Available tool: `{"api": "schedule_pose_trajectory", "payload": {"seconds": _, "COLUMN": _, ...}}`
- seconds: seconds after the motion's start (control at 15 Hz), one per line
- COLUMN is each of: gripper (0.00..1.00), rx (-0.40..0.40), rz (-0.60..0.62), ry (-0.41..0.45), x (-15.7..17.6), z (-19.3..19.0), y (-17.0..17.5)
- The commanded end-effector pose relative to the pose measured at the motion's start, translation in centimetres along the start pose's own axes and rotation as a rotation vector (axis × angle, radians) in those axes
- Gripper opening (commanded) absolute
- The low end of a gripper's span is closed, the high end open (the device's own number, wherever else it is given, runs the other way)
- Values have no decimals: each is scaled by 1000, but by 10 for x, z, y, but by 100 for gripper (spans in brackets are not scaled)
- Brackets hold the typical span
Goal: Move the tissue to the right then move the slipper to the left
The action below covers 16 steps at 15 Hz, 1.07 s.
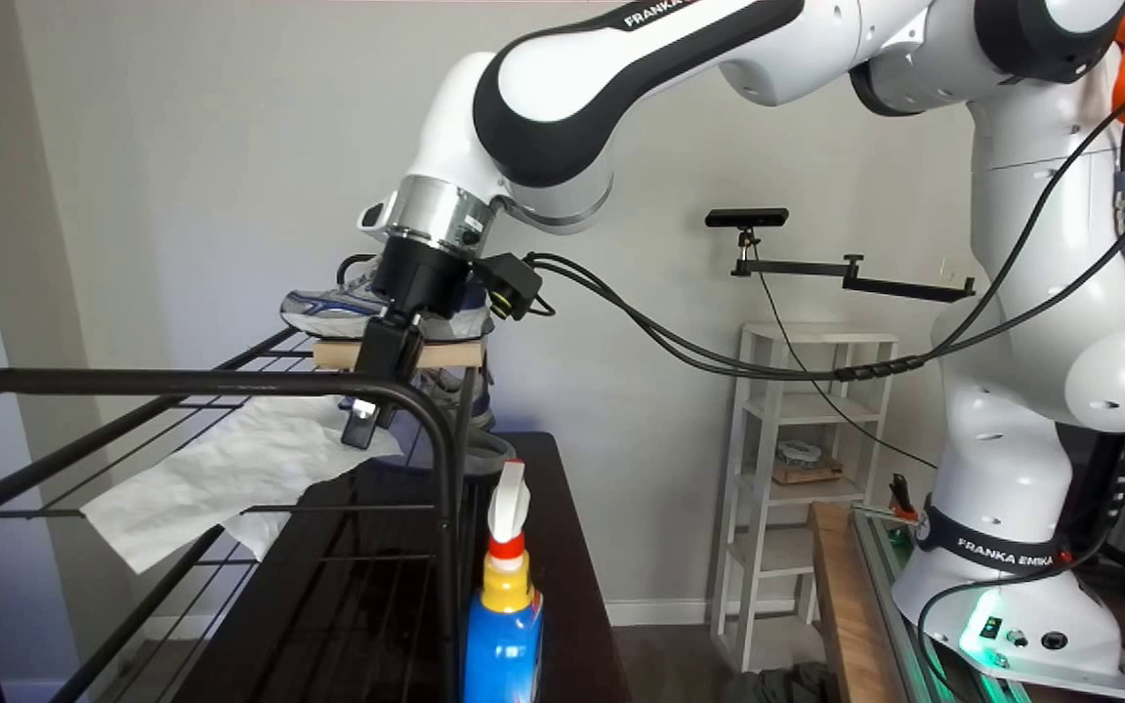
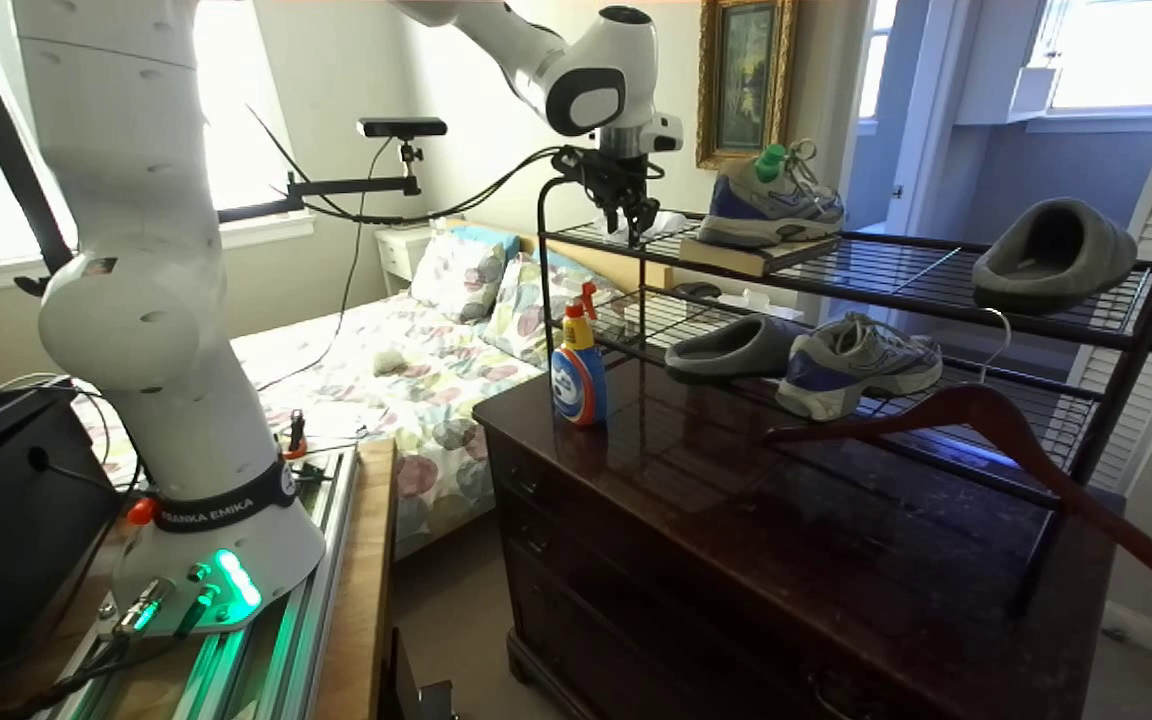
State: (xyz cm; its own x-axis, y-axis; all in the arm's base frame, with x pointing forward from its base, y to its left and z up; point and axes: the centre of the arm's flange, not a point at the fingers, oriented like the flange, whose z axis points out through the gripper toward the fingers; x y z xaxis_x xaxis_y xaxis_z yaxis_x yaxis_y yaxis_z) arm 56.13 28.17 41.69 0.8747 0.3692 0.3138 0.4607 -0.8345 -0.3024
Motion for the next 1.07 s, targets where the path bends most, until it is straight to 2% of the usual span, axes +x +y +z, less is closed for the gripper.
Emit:
{"api": "schedule_pose_trajectory", "payload": {"seconds": 0.0, "gripper": 23, "rx": 7, "rz": -19, "ry": 4, "x": 9, "z": 3, "y": 1}}
{"api": "schedule_pose_trajectory", "payload": {"seconds": 0.2, "gripper": 1, "rx": 7, "rz": -17, "ry": -1, "x": 8, "z": 1, "y": -1}}
{"api": "schedule_pose_trajectory", "payload": {"seconds": 0.47, "gripper": 0, "rx": 1, "rz": -23, "ry": -53, "x": 6, "z": -12, "y": -14}}
{"api": "schedule_pose_trajectory", "payload": {"seconds": 0.67, "gripper": 0, "rx": -33, "rz": -91, "ry": -40, "x": 7, "z": -33, "y": -35}}
{"api": "schedule_pose_trajectory", "payload": {"seconds": 0.87, "gripper": 0, "rx": -112, "rz": -135, "ry": 34, "x": 3, "z": -72, "y": -54}}
{"api": "schedule_pose_trajectory", "payload": {"seconds": 1.0, "gripper": 0, "rx": -184, "rz": -95, "ry": 127, "x": -1, "z": -112, "y": -56}}
